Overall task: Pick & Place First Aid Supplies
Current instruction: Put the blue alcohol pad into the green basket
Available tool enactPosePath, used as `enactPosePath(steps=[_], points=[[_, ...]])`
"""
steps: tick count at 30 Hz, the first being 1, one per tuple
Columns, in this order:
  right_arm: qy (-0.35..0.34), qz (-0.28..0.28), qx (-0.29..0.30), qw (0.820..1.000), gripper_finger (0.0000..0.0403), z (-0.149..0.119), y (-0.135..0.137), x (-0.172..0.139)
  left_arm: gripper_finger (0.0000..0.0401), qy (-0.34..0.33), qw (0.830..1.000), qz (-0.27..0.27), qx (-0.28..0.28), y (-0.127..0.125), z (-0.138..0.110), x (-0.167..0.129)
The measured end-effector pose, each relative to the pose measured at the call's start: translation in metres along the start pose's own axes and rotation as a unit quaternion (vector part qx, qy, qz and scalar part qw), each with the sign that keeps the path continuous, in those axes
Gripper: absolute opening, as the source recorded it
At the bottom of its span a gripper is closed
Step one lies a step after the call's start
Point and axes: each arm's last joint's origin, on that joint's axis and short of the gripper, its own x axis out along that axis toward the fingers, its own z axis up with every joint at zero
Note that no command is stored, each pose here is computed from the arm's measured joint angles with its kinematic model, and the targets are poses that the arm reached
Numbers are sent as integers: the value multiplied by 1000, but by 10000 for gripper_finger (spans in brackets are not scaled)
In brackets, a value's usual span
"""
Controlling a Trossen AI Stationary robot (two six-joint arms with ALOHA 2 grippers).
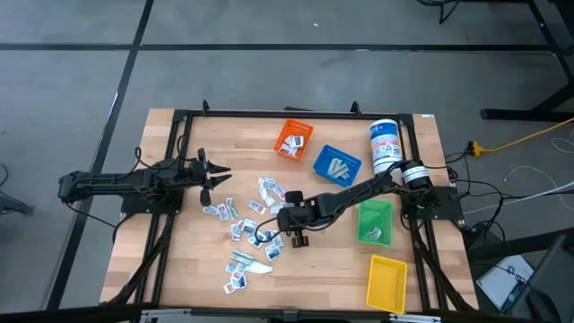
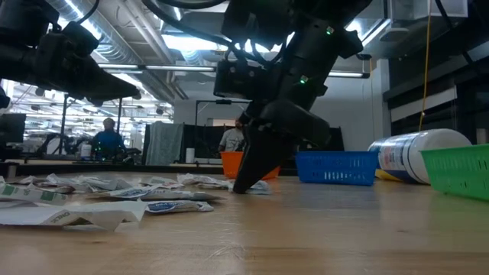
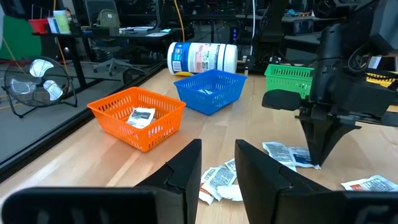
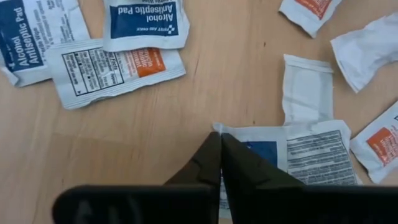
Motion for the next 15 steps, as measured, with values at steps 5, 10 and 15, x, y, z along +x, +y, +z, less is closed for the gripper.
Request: enactPosePath(steps=[5, 10, 15], points=[[8, 9, -30, 999, 5, 0, -2, -6, 92, 0, 1000, 0, 0, 0, 0, 0], [-27, 42, -40, 998, 4, 10, -11, -36, 92, 0, 1000, 0, 0, 0, 0, 0], [-6, 43, -49, 998, 5, 7, -26, -77, 92, 0, 1000, 0, 0, 0, 0, 0]])
